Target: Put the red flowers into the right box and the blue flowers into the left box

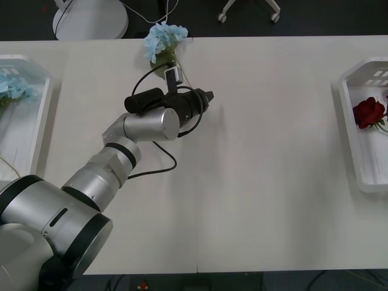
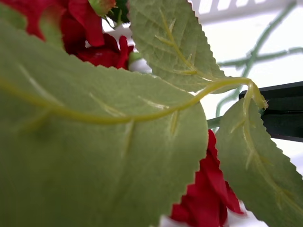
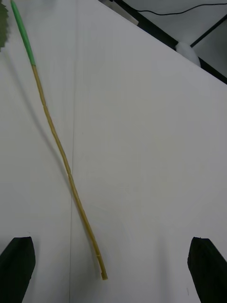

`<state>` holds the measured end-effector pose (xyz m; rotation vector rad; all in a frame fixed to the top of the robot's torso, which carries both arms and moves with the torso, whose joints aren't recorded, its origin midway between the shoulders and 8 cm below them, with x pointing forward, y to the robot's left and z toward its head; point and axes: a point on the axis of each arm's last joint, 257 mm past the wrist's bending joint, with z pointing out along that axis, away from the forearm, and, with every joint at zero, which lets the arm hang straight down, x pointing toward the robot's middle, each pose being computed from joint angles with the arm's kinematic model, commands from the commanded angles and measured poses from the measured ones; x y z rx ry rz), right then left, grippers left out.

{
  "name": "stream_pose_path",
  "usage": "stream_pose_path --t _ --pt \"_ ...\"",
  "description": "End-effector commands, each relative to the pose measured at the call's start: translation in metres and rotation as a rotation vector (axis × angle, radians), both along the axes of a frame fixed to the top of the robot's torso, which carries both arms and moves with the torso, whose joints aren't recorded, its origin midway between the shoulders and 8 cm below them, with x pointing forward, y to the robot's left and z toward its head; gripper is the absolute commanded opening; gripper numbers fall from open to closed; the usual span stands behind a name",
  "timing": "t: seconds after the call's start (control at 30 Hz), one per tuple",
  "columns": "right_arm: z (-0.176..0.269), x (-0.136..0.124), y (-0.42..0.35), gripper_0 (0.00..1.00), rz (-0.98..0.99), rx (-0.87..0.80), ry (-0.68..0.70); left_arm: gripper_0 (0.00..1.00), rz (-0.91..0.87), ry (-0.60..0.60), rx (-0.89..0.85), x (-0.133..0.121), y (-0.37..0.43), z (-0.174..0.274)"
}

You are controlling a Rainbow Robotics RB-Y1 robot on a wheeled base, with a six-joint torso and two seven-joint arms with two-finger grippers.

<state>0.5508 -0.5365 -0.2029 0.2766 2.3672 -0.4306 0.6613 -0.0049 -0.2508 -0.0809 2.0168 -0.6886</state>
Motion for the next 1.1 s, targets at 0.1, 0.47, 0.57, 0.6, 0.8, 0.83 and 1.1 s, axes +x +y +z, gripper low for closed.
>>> stream_pose_path --t 0.1,0.47,0.57,0.6,0.8,0.83,1.1 --pt "0.019 0.016 -0.022 0.00 -0.002 -0.080 -0.046 0.92 -0.052 0.021 0.063 -0.016 -0.027 -0.015" --pt "0.015 0.019 -0.025 0.57 0.001 -0.060 -0.068 0.92 0.011 0.084 0.071 0.017 0.036 0.045" --pt "0.020 0.020 -0.026 0.76 -0.003 -0.023 -0.091 0.92 0.025 0.121 0.078 0.020 0.055 0.067" --pt "0.023 0.021 -0.025 0.79 -0.001 -0.008 -0.102 0.93 0.026 0.134 0.079 0.019 0.060 0.073" --pt "0.064 0.027 -0.008 0.85 0.074 0.096 -0.178 0.93 0.063 0.183 0.071 0.010 0.103 0.120" --pt "0.073 0.028 -0.001 0.85 0.109 0.105 -0.185 0.93 0.070 0.182 0.065 0.009 0.110 0.130" --pt "0.108 0.031 0.086 0.87 0.406 0.156 -0.188 0.92 0.077 0.078 -0.037 0.018 0.112 0.176"
